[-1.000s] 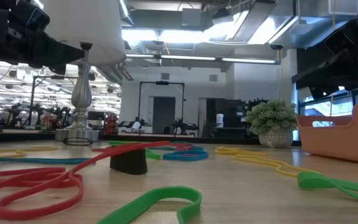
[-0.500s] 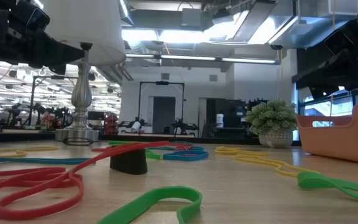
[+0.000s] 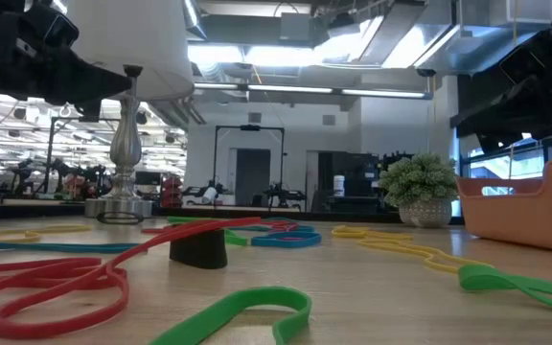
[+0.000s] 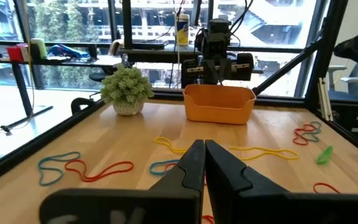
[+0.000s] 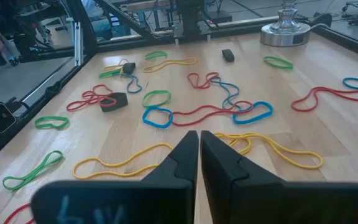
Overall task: Pick and place rubber bands into bin
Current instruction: Put the red rubber band into the orange bin
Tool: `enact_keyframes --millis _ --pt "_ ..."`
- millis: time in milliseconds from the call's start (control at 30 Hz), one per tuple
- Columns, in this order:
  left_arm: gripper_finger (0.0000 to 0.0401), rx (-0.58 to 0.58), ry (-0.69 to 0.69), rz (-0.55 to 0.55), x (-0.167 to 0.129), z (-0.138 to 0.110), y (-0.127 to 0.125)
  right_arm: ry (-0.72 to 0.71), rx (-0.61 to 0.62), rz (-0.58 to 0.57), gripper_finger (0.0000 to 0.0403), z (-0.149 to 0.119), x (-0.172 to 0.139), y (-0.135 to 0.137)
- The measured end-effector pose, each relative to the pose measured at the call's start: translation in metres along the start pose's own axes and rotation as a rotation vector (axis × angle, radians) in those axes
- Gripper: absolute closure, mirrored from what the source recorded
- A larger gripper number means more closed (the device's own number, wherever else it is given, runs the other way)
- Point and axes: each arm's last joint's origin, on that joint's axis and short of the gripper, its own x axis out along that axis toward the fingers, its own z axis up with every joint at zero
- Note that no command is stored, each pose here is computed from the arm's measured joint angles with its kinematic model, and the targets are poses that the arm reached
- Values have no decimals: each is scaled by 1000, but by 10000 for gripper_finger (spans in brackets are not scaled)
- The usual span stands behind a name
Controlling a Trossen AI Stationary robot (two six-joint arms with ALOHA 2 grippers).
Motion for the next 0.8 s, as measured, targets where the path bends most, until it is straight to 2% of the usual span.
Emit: enact_keyframes --millis 100,233,367,567,667,800 --pt "394 -2 5 10 0 2 0 0 0 0 380 0 0 0" --pt "397 -10 47 4 0 19 -2 -1 0 0 380 0 0 0" --pt "399 -8 202 34 6 41 -5 0 0 0 380 0 0 0" --pt "398 -37 530 164 33 67 -9 -1 0 0 380 0 0 0" --pt "398 -21 677 203 50 72 -12 0 0 0 380 0 0 0" --pt "398 3 754 212 75 73 -16 0 0 0 380 0 0 0"
